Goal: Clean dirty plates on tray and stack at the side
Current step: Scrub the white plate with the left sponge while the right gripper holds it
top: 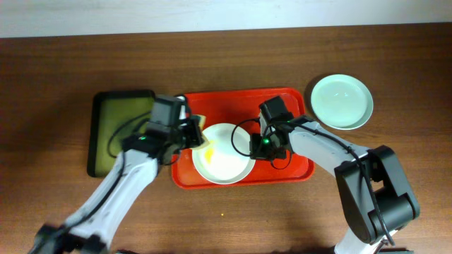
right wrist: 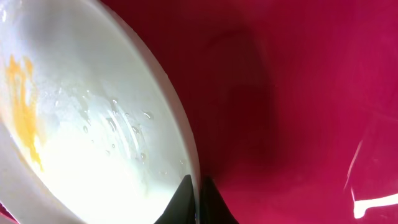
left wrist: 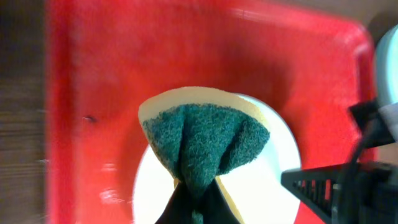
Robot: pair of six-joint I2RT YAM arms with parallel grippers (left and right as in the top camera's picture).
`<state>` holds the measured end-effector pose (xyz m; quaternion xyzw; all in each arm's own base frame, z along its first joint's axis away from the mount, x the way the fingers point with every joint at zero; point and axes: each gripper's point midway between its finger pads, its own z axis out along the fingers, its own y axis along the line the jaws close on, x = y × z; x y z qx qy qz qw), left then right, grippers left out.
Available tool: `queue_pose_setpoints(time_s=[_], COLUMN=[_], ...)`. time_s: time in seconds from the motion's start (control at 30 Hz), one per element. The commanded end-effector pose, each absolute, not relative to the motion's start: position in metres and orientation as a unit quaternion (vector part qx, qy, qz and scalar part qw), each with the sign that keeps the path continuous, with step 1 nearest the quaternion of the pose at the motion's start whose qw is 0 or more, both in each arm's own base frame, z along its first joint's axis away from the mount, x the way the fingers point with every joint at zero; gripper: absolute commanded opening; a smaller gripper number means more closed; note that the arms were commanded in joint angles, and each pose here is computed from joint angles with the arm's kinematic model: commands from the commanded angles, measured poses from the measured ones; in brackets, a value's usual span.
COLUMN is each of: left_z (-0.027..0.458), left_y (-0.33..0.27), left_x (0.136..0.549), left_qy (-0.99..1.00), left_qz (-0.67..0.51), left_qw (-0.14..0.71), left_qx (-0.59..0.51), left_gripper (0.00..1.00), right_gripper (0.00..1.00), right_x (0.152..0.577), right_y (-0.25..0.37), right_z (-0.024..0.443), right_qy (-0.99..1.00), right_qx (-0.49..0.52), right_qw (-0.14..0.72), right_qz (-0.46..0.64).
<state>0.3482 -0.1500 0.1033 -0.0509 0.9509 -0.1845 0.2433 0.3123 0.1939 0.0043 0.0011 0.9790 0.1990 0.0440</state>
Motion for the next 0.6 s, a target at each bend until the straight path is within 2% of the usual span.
queue_pose_setpoints(time_s=[0.0,0.27,0.57], left_z=[0.066,0.037,0.0], left_y=[-0.176,-0.217,-0.189], left_x=[0.336,0.333,0.337], left_qy=[0.963,0.964,0.978], left_qz=[-0.183,-0.192,-0.104], left_qw=[0.193,0.184,0.178], left_qx=[-0.029,0.019,0.0], left_gripper=[0.0,0.0,0.0], right_gripper=[0.04,0.04,0.04], right_x=[0.303,0.308,0.308], right_y=[0.193,0.191,0.189], right_z=[-0.012,-0.012,-0.013], right_qy=[0.984,0.984,0.985], right_qx=[0.003,0.004,0.005], right_qw=[0.03,0.042,0.043], right_qz=[0.178,0.172,0.166])
